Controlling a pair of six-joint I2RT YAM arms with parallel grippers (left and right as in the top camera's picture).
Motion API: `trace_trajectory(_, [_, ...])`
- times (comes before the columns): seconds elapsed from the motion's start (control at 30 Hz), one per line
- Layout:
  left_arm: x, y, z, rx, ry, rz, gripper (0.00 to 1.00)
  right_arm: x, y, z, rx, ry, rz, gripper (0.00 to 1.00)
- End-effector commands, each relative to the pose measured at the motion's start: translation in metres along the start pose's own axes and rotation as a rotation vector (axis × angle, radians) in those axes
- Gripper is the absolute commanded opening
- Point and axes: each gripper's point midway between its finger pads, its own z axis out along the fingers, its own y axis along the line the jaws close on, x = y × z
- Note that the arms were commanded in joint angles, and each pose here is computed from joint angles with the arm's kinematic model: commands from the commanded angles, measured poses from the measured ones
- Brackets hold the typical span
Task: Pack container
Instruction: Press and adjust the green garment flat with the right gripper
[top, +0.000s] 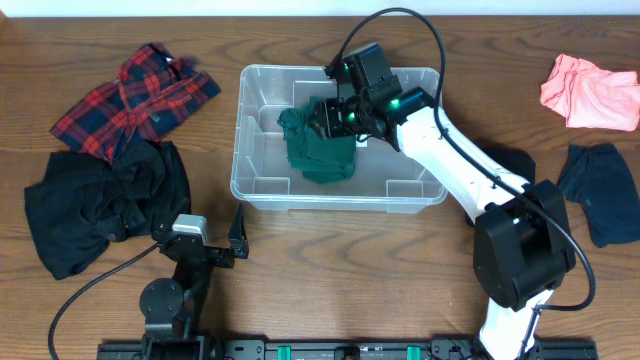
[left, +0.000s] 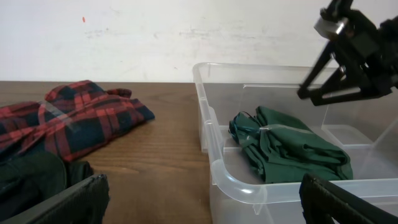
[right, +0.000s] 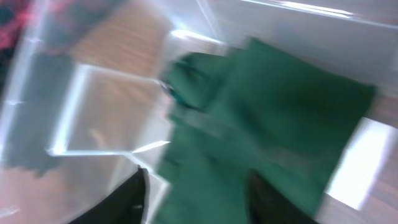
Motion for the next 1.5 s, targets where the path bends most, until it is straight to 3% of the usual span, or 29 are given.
trace_trajectory(0.0, [0.017,0.0,0.001,0.005,0.052,-0.01,0.98,-0.01,-0.024,-0.014,0.155,-0.047,-0.069,0.33])
trace_trajectory(0.2, [0.017,0.0,0.001,0.005,0.052,-0.01,0.98,-0.004,-0.059,-0.016,0.294,-0.024,-0.04,0.01])
trace_trajectory(0.93, [0.017,0.0,0.001,0.005,0.052,-0.01,0.98,0.041,-0.095,0.036,0.38,0.132,0.034,0.01])
trace_trajectory(1.47, [0.017,0.0,0.001,0.005,0.052,-0.01,0.98,0.038,-0.035,0.059,0.255,0.077,-0.05,0.01])
